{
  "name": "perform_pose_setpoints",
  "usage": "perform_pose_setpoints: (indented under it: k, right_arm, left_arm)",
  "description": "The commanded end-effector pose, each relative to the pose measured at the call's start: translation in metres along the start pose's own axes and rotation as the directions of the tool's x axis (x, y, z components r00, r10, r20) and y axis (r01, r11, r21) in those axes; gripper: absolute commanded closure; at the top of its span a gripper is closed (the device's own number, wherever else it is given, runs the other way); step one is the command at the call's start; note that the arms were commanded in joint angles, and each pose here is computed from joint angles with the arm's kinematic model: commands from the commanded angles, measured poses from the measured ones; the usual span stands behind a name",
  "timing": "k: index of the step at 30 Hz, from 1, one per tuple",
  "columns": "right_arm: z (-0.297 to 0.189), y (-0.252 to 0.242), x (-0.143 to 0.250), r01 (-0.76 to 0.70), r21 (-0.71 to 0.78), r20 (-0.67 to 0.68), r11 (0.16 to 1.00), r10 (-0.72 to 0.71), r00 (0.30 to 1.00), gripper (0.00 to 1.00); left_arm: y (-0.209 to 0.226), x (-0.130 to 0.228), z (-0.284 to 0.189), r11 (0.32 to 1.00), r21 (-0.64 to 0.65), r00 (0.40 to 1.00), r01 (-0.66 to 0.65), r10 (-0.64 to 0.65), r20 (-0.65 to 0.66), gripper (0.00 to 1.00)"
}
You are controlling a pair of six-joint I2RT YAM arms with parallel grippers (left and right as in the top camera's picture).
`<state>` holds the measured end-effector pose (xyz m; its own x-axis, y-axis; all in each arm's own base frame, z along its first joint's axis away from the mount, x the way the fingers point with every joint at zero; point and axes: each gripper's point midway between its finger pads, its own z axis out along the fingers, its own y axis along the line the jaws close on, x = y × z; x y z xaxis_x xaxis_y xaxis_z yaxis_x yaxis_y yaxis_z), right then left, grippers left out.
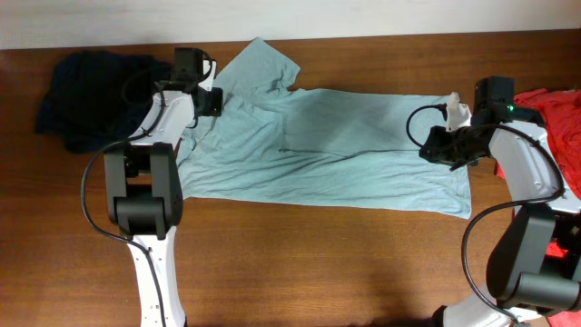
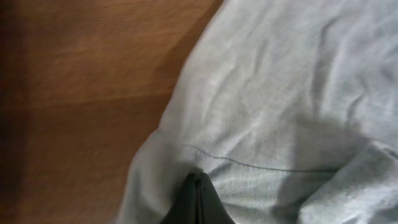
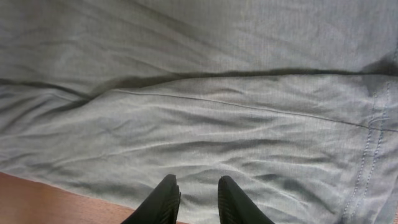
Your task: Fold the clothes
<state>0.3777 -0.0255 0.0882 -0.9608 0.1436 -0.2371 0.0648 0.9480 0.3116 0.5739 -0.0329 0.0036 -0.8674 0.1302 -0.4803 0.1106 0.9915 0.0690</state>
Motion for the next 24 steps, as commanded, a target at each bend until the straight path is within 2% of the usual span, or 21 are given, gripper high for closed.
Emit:
perform_pose_setpoints:
  k: [1, 5, 11, 13, 17, 19, 22, 24]
  right_arm:
    - [0.003, 0.003, 0.001, 0.000, -0.014, -0.004, 1.000, 0.000, 1.000, 0.73]
    - [0.003, 0.003, 0.001, 0.000, -0.014, -0.004, 1.000, 0.000, 1.000, 0.73]
    - [0.003, 0.003, 0.001, 0.000, -0.014, -0.004, 1.000, 0.000, 1.000, 0.73]
    - [0.003, 0.003, 0.001, 0.000, -0.014, -0.004, 1.000, 0.000, 1.000, 0.72]
    - [0.003, 0.003, 0.000, 0.002, -0.013, 0.001, 1.000, -0.002, 1.000, 0.71]
    - [0.003, 0.003, 0.000, 0.002, -0.013, 0.002, 1.000, -0.002, 1.000, 0.71]
    - [0.003, 0.003, 0.000, 0.002, -0.013, 0.002, 1.000, -0.002, 1.000, 0.71]
    - [0.003, 0.003, 0.000, 0.002, -0.014, 0.001, 1.000, -0.002, 1.000, 0.71]
  left_arm:
    - [0.021, 0.041, 0.014, 0.993, -0.116, 0.990, 0.027, -0.043, -0.133, 1.00]
    - [0.020, 0.051, 0.013, 0.992, -0.116, 0.983, 0.039, -0.059, -0.173, 0.99]
    - [0.017, 0.047, 0.007, 0.993, -0.112, 0.984, 0.043, -0.061, -0.165, 0.99]
    - [0.017, 0.037, -0.001, 0.991, -0.114, 0.988, 0.064, -0.080, -0.133, 1.00]
    - [0.021, -0.011, -0.042, 0.991, -0.106, 0.996, 0.087, -0.086, 0.013, 0.99]
    - [0.024, -0.038, -0.072, 0.990, -0.104, 0.991, 0.099, -0.089, 0.096, 0.94]
    - [0.027, -0.061, -0.115, 0.989, -0.101, 0.980, 0.111, -0.092, 0.175, 0.72]
    - [0.029, -0.055, -0.133, 0.986, -0.100, 0.981, 0.137, -0.121, 0.154, 0.71]
